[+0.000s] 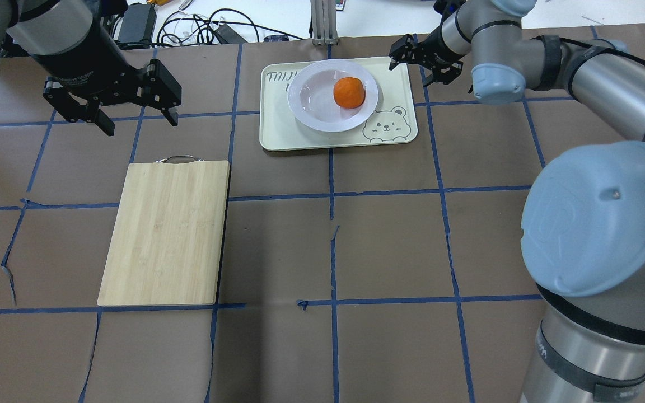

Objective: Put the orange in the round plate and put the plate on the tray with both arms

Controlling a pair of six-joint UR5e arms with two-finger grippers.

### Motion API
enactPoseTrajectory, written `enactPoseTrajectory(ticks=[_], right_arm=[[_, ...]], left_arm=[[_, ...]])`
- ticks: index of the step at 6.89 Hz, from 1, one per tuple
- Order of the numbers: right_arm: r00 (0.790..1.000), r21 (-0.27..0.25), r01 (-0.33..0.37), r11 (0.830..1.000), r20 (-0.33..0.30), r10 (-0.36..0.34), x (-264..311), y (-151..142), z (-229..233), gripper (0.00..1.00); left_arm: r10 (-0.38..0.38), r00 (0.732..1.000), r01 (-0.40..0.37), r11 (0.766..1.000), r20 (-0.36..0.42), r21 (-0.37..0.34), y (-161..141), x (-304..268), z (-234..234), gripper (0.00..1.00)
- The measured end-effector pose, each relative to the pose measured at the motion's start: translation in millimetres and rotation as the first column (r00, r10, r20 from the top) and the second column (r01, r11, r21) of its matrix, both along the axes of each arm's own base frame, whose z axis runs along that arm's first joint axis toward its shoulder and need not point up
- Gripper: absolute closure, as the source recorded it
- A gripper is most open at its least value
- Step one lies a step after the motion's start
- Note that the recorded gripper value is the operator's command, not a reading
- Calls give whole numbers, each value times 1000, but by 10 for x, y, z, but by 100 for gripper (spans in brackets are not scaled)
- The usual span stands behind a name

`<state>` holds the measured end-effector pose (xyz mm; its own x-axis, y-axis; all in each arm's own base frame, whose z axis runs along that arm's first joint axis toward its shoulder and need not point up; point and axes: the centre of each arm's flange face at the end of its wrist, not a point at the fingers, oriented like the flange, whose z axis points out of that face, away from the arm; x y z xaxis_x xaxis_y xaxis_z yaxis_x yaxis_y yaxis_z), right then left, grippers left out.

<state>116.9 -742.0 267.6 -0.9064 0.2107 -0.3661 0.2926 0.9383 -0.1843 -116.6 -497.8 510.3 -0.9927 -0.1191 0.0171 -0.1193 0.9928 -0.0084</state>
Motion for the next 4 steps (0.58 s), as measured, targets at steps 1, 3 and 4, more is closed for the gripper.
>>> enactPoseTrajectory(ticks=[1, 3, 4], right_arm=[[996, 72, 5, 997, -86, 2, -83, 157, 329, 0], [972, 216, -20, 976, -225, 69, -113, 717, 1121, 0], [959, 249, -34, 968, -263, 101, -67, 997, 1478, 0]], left_arm=[[0, 1000, 0, 1000, 0, 0, 0, 3, 0, 0], [1, 1000, -1, 1000, 0, 0, -2, 9, 0, 0], [2, 1000, -2, 1000, 1, 0, -3, 12, 0, 0]])
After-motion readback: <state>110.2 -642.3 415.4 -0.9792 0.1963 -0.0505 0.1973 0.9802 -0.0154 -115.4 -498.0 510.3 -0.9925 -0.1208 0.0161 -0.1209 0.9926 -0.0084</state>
